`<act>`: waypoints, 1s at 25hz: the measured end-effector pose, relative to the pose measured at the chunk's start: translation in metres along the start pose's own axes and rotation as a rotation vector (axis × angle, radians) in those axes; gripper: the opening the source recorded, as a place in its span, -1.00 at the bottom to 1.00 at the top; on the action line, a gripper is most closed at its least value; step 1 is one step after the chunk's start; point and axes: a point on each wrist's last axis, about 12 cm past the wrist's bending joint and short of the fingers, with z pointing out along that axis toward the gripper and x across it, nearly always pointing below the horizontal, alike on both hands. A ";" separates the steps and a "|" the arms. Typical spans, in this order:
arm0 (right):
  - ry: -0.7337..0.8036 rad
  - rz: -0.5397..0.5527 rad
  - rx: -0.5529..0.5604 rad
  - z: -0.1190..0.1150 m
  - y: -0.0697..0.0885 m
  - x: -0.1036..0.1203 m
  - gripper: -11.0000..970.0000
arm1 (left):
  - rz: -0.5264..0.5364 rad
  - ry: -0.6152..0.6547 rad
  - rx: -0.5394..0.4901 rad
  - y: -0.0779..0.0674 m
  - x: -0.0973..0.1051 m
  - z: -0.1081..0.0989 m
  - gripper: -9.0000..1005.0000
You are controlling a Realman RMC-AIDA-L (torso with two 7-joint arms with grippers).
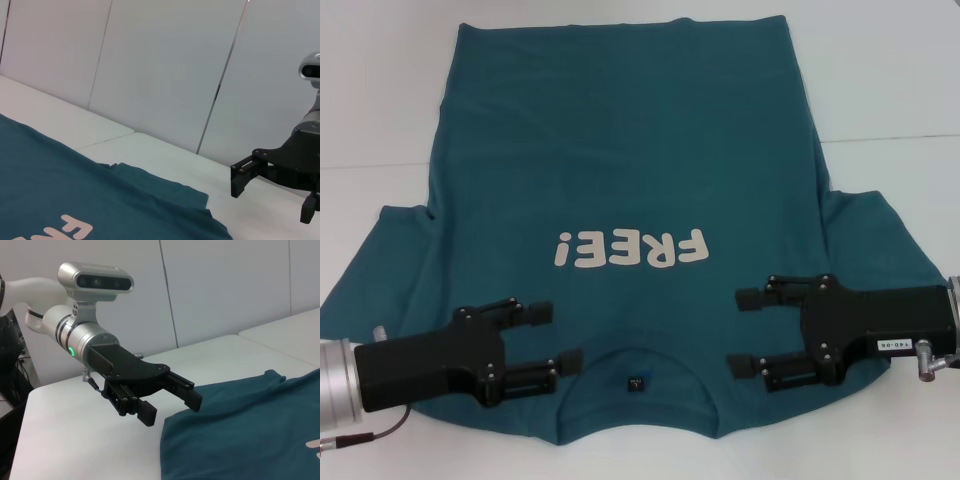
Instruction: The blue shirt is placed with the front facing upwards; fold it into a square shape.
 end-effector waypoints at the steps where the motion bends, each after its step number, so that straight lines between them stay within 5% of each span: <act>1: 0.000 0.000 -0.001 0.000 0.000 0.000 0.88 | 0.000 0.000 0.000 0.000 0.000 0.000 0.64; 14: -0.002 0.006 -0.005 0.001 0.001 0.001 0.88 | 0.003 -0.032 -0.036 0.004 -0.005 -0.007 0.63; 19: -0.001 0.007 -0.003 0.000 0.001 0.002 0.88 | -0.095 -0.144 -0.248 0.024 -0.018 -0.050 0.63; 25: -0.003 0.005 -0.003 -0.001 0.001 0.001 0.88 | -0.267 -0.068 -0.469 0.050 -0.025 -0.081 0.63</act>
